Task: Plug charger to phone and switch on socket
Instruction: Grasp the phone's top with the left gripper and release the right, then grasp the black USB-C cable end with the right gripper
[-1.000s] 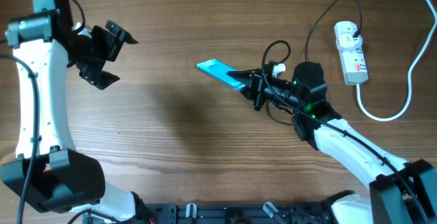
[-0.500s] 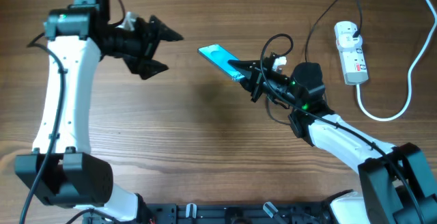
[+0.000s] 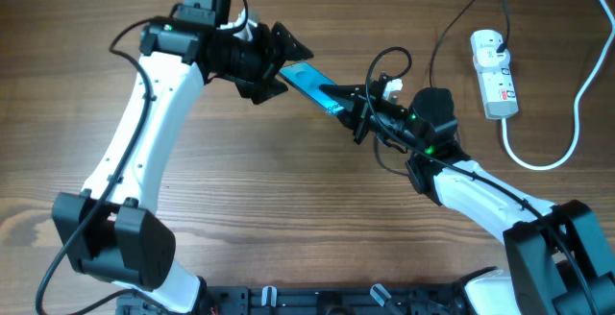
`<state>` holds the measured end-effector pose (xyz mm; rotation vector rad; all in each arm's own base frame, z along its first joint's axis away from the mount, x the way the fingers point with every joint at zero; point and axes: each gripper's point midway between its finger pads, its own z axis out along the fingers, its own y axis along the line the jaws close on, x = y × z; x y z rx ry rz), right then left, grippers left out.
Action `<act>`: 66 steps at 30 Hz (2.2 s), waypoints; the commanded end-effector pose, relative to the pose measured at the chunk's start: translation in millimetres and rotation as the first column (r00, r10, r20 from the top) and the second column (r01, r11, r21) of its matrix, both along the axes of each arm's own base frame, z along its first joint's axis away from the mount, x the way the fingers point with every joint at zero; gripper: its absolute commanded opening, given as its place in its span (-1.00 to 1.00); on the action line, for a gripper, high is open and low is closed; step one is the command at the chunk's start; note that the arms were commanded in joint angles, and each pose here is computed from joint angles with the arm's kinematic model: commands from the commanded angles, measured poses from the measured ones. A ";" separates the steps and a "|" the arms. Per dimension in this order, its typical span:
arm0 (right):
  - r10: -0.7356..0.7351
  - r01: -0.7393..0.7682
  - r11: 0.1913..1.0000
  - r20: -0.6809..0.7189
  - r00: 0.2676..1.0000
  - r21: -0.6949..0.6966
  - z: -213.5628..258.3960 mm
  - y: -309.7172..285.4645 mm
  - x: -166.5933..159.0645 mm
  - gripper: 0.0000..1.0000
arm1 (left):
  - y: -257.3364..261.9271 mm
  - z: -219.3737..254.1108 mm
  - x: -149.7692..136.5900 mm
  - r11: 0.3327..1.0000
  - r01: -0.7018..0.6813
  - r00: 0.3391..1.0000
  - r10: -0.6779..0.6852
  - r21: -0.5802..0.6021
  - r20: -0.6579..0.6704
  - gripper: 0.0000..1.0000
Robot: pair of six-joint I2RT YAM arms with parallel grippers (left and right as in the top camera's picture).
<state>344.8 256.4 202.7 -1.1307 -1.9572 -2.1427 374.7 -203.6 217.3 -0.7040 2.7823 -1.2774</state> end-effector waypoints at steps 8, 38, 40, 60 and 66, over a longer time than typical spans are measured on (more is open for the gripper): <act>-0.005 0.005 1.000 -0.011 1.000 -0.004 1.9 1.6 4.7 -0.91 | -24.5 -36.5 4.6 0.990 -0.091 0.990 0.079 -0.107 -0.117 0.19; -0.031 0.030 0.999 -0.043 0.999 -0.024 -6.4 4.4 5.5 -0.91 | -55.8 -27.2 8.3 0.983 -0.124 0.988 0.109 -0.138 -0.112 -0.91; -0.030 0.028 0.999 -0.056 0.998 -0.030 -9.4 4.3 4.9 -0.73 | -49.0 -27.0 12.9 0.980 -0.141 0.986 0.126 -0.139 -0.112 -0.92; 0.133 0.117 0.142 0.136 0.982 -0.983 -97.0 -157.9 42.9 0.39 | 60.2 -56.3 19.9 0.996 0.034 0.990 -0.044 0.078 0.137 -0.92; 0.111 0.059 0.033 0.062 0.992 -0.998 -135.7 -170.2 55.6 0.36 | 60.1 -56.3 19.5 0.996 0.034 0.990 -0.044 0.077 0.135 -0.92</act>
